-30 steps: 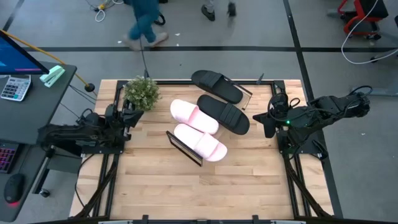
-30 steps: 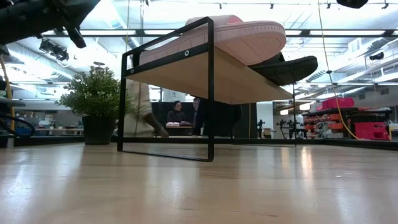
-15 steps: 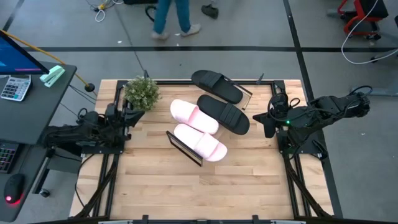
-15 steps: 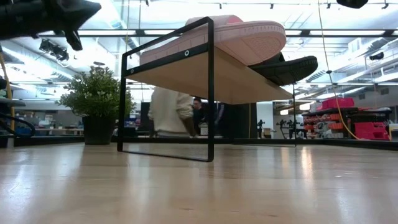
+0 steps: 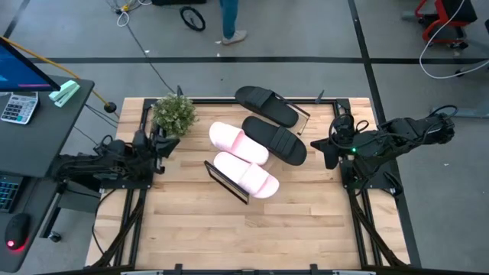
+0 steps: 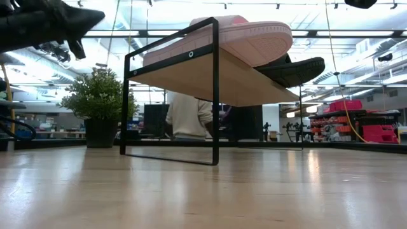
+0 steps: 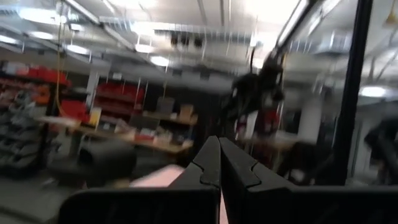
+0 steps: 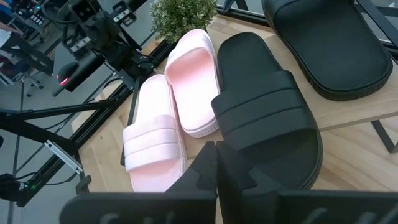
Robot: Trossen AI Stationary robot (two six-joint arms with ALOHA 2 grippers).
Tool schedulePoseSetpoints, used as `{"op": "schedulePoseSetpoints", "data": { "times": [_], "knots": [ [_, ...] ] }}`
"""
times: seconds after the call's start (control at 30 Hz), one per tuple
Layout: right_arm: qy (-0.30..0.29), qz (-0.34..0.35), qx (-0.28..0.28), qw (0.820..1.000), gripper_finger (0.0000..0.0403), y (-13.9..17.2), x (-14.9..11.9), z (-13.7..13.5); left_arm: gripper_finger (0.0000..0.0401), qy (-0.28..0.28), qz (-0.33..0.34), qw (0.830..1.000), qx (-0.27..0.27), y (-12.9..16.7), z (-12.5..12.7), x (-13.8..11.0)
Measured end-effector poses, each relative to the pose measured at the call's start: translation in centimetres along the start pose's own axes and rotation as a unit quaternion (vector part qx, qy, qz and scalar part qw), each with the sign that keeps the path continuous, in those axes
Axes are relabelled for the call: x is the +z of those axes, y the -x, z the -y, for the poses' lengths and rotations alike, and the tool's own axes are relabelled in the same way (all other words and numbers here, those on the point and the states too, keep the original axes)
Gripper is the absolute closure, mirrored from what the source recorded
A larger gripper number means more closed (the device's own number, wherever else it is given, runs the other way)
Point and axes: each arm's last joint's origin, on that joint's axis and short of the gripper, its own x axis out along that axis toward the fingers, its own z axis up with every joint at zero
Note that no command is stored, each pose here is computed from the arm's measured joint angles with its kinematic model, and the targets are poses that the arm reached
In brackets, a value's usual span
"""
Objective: Pick and place slides into the shelf
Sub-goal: Return to Home Position
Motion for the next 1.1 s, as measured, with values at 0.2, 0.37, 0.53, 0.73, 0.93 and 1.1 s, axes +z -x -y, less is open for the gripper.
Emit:
{"op": "schedulePoseSetpoints", "data": {
  "times": [0.2, 0.37, 0.53, 0.73, 0.93, 1.1],
  "knots": [
    [0.0, 0.0, 0.0, 1.0, 0.0403, 0.0, 0.0, 0.0, 0.0401, -0.037, -0.092, 0.995, 0.012, 0.2, -0.3, -1.8],
    [-0.001, 0.0, -0.001, 1.0, 0.0403, 0.0, 0.0, 0.0, 0.0401, -0.045, -0.13, 0.99, 0.017, 0.3, -0.5, -2.5],
    [0.0, -0.001, -0.002, 1.0, 0.0403, 0.0, 0.0, 0.0, 0.0401, -0.043, -0.185, 0.981, 0.023, 0.7, -0.7, -3.5],
    [0.004, -0.005, -0.008, 1.0, 0.0403, 0.0, -0.1, 0.2, 0.0398, -0.029, -0.205, 0.978, 0.025, 0.8, -0.7, -3.9],
    [0.015, -0.007, -0.012, 1.0, 0.0403, 0.0, -0.1, 0.3, 0.0397, -0.002, -0.217, 0.976, 0.03, 0.9, -0.7, -4.1],
    [0.039, -0.001, -0.025, 0.999, 0.0403, -0.2, -0.5, 0.5, 0.0377, 0.005, -0.232, 0.972, 0.036, 0.8, -0.8, -4.5]
  ]
}}
